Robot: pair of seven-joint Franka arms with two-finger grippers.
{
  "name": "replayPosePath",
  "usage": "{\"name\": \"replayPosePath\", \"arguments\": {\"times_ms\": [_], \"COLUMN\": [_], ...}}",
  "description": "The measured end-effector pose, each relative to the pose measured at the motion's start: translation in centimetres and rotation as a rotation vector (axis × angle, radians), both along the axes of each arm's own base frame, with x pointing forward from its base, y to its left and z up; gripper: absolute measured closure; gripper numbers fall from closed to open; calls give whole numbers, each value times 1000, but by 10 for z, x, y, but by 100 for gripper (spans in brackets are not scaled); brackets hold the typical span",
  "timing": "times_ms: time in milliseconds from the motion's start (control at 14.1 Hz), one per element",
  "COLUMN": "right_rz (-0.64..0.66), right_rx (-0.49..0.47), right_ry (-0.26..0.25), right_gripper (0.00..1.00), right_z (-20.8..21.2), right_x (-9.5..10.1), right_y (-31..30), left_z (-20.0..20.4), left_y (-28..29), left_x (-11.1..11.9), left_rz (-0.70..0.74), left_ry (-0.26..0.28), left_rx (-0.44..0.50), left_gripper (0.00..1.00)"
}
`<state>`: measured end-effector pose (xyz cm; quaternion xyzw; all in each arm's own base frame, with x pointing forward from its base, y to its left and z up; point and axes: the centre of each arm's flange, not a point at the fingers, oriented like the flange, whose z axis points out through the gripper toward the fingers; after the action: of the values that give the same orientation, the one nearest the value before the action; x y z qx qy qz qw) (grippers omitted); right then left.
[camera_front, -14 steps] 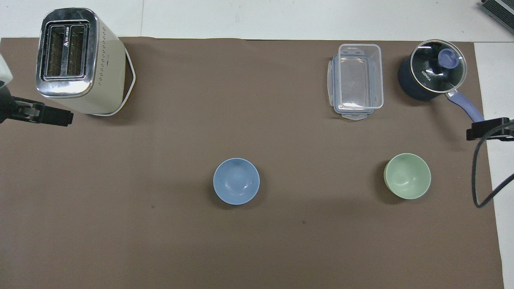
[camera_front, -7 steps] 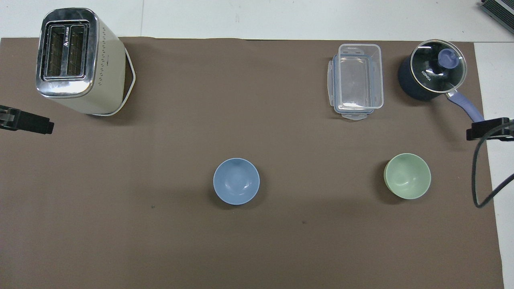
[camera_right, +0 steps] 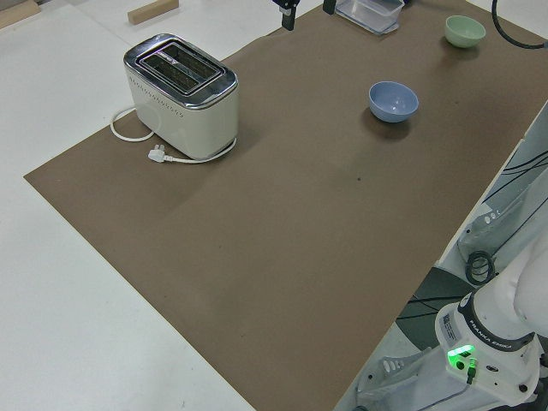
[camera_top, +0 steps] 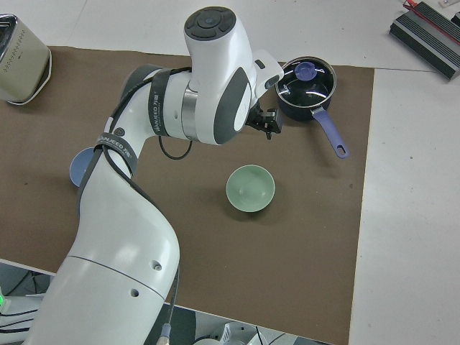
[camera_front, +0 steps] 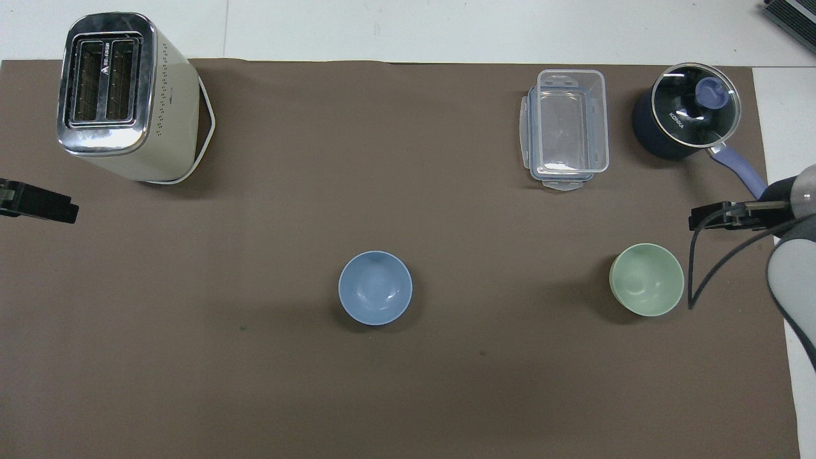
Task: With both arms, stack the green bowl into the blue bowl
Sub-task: 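Reach the right gripper to the green bowl rim and grasp it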
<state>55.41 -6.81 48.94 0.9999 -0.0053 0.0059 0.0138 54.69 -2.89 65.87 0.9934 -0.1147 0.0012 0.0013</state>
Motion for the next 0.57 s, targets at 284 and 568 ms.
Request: {"name": "replayPosePath", "arguments": {"times_ms": [284, 568], "right_rz": [17, 56], "right_rx": [2, 6], "right_ry": [37, 42], "right_gripper": [0, 0], "right_z": [-88, -138], "right_x": [2, -23], "right_y": [-10, -23], "left_z": [0, 0], "left_y": [0, 0], "left_x": [0, 0], "left_rz": [-1, -1], "left_ry": [1, 1], "left_rx": [0, 0], "left_gripper": [0, 0]}}
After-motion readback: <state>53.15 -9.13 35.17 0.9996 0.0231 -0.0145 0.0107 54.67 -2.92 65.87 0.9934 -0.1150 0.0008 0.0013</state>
